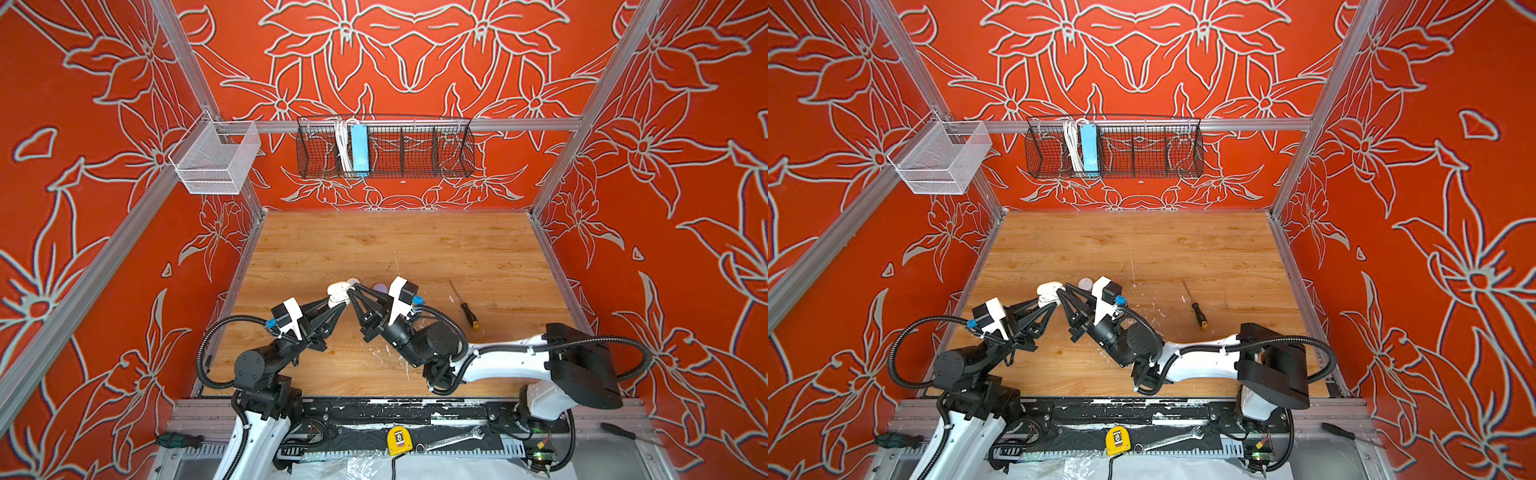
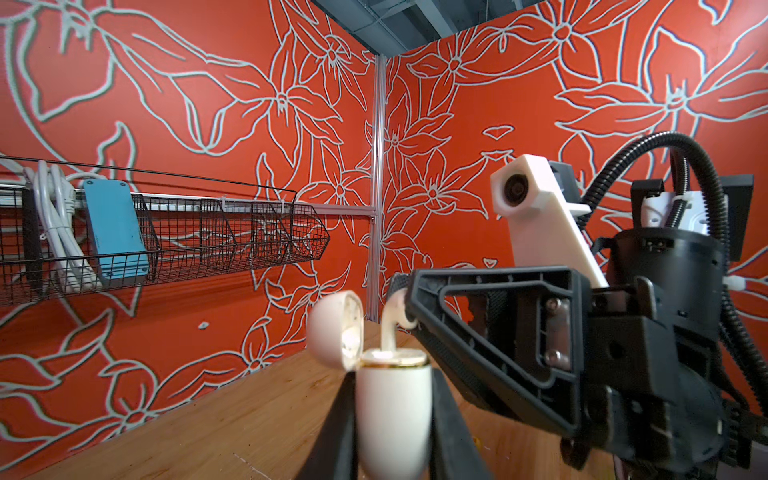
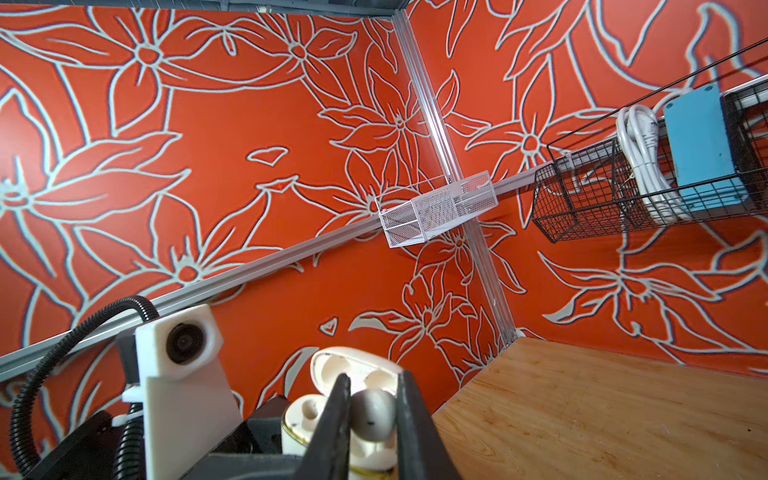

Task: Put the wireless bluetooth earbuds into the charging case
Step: 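Lower the earbud into the open white case with the right gripper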

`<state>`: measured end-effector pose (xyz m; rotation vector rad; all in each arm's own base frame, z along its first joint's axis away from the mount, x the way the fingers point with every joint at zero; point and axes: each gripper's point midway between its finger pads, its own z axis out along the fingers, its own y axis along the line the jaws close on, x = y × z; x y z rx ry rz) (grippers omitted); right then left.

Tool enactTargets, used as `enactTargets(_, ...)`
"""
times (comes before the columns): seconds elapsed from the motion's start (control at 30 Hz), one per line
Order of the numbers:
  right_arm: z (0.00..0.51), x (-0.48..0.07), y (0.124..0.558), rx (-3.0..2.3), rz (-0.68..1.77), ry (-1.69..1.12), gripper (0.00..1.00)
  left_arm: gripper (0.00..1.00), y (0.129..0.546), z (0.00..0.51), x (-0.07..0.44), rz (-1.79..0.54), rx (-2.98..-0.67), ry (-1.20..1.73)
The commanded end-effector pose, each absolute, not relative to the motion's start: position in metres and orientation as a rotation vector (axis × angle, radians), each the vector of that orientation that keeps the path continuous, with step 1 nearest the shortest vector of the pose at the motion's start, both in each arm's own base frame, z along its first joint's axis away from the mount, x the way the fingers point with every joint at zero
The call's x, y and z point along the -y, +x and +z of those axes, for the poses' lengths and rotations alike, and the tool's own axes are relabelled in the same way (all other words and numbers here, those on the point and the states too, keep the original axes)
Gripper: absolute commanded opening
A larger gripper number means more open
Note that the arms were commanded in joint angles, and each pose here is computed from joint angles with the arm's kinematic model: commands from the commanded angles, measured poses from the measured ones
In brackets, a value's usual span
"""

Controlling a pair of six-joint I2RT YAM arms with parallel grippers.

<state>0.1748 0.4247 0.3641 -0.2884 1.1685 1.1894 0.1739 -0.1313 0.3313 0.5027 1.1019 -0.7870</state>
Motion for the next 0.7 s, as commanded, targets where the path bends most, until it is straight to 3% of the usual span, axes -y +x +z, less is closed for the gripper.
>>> enactTargets(0.0, 0.346, -0.437, 0.161, -1.217, 1.224, -0.364, 0.05, 0.0, 0.162, 0.356, 0.123, -0.742, -0.989, 0.477)
enactTargets(0.67, 0.335, -0.433, 0.145, -1.304, 1.279, -0.422, 0.05, 0.0, 0.155, 0.351, 0.134, -0.691, -0.926, 0.611)
